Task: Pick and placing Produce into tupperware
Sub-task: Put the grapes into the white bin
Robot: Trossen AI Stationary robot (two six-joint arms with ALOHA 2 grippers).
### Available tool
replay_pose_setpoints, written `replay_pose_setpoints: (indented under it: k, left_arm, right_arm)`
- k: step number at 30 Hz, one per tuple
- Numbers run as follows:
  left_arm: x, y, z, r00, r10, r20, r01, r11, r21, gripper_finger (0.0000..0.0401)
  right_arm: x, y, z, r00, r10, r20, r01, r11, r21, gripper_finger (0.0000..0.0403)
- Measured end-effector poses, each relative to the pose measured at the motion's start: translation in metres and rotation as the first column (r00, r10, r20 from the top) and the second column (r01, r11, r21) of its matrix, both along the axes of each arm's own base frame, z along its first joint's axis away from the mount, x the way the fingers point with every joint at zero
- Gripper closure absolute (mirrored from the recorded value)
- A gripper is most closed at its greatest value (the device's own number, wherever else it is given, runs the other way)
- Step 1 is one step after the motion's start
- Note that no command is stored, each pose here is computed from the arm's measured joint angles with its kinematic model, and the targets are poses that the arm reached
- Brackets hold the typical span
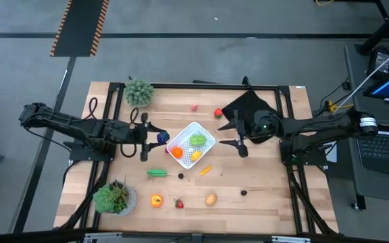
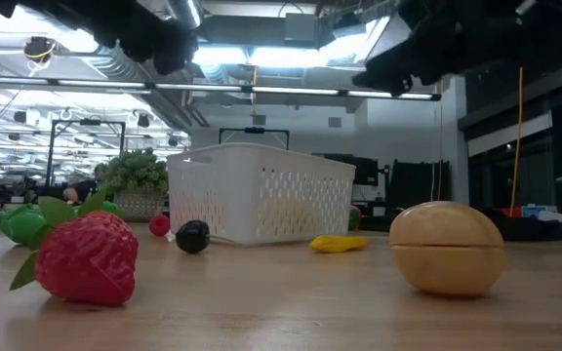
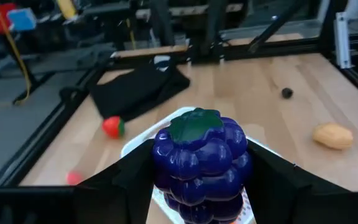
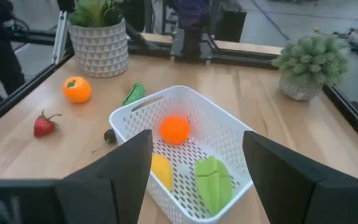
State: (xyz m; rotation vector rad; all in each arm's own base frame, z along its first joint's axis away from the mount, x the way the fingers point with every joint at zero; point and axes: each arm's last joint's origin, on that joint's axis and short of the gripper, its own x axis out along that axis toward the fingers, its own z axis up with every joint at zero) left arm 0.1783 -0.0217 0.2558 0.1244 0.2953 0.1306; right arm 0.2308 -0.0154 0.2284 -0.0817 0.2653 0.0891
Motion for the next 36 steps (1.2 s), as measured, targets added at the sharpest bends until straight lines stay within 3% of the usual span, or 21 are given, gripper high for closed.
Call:
replay_pose_setpoints:
  k: [6,20,29,36]
  left_arm:
    - [0.004,-0.001,0.002,0.999,-0.032,0.026,0.031,0.999,0.024,0.0202]
    - [0.018,0.008,-0.023,0.956,-0.211,0.205,0.21,0.977,0.027,0.0202]
    - [0.02,0.017,-0.03,0.969,-0.166,0.183,0.167,0.986,0.01,0.0202]
    - [0.036,0.031,-0.047,0.987,-0.089,0.133,0.096,0.994,-0.043,0.0202]
  right_arm:
    - [-0.02,0.002,-0.009,0.992,0.008,0.126,-0.003,0.999,-0.039,0.015]
    - [-0.024,0.002,-0.013,0.993,0.006,0.117,-0.002,1.0,-0.029,0.015]
    - [-0.024,0.002,-0.013,0.993,0.006,0.118,-0.002,1.0,-0.028,0.015]
    - [-0.024,0.002,-0.013,0.993,-0.003,0.116,0.003,1.0,-0.001,0.015]
